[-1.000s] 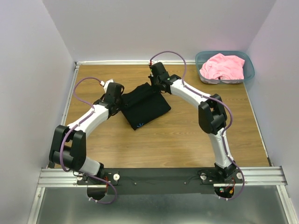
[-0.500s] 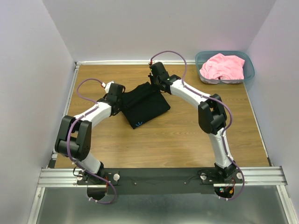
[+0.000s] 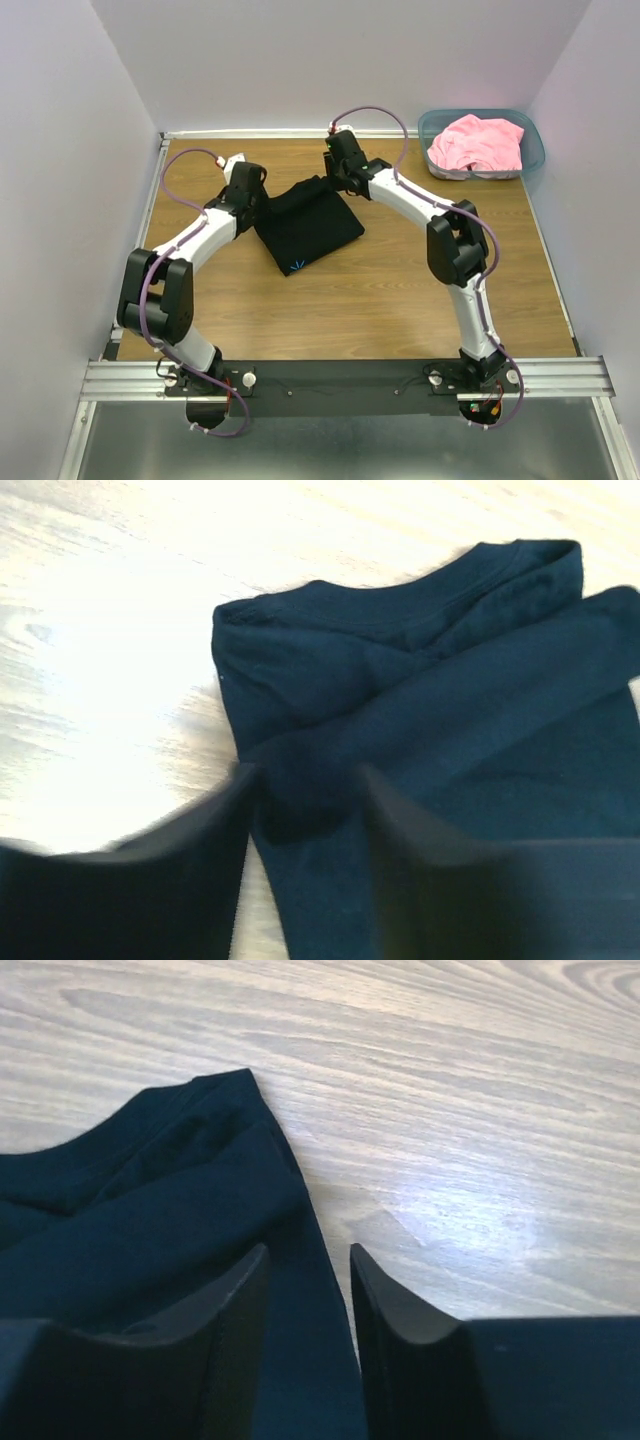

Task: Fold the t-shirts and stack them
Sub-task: Fold the tshirt

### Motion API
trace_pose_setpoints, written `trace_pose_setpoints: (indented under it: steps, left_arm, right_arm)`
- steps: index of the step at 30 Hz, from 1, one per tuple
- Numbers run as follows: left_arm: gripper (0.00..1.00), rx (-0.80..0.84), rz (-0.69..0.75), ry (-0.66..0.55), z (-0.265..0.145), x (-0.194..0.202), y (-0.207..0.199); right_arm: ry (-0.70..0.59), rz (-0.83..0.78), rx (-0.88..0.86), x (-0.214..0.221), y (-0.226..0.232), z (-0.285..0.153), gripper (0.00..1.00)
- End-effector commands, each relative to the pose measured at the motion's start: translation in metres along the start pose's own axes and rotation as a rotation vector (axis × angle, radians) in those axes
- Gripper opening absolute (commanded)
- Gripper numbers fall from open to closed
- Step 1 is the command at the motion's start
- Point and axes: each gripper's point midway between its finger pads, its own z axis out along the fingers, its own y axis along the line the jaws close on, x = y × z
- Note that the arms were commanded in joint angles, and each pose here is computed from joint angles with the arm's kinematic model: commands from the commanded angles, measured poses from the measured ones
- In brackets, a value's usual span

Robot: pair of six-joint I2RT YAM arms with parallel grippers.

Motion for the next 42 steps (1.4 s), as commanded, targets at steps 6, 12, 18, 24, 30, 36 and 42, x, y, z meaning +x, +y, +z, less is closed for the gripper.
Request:
trace_pose_setpoints:
  steps: [6, 12, 18, 24, 30, 36, 42]
  left_arm:
    - [0.67, 0.074, -0.039, -0.081, -0.060, -0.012, -0.002]
    - [0.53, 0.160, -0.032, -0.007, -0.077, 0.028, -0.021]
    - [0.44, 0.088, -0.019, 0.010, -0.031, 0.028, -0.017]
    - [0.42, 0.008, 0.018, 0.012, 0.027, -0.002, -0.017]
    - [0.42, -0.054, 0.045, 0.046, 0.078, -0.013, -0.017]
    - [0.43, 0.014, 0.075, 0.081, 0.103, -0.015, -0.041]
    - [0.52, 0.077, 0.032, -0.015, 0.061, -0.048, -0.053]
  right_arm:
    - [-0.006, 0.074, -0.143, -0.006, 0.009, -0.064, 0.60]
    - [0.097, 0.099, -0.224, 0.033, 0.008, -0.073, 0.60]
    - [0.181, 0.133, -0.278, 0.071, 0.008, -0.063, 0.60]
    - [0.262, 0.143, -0.275, 0.108, 0.003, -0.050, 0.59]
    - [0.348, 0.221, -0.286, 0.143, 0.003, -0.068, 0.59]
    - [0.412, 0.301, -0.337, 0.167, 0.015, -0.094, 0.59]
    - [0.312, 0.314, -0.414, 0.121, 0.028, -0.118, 0.59]
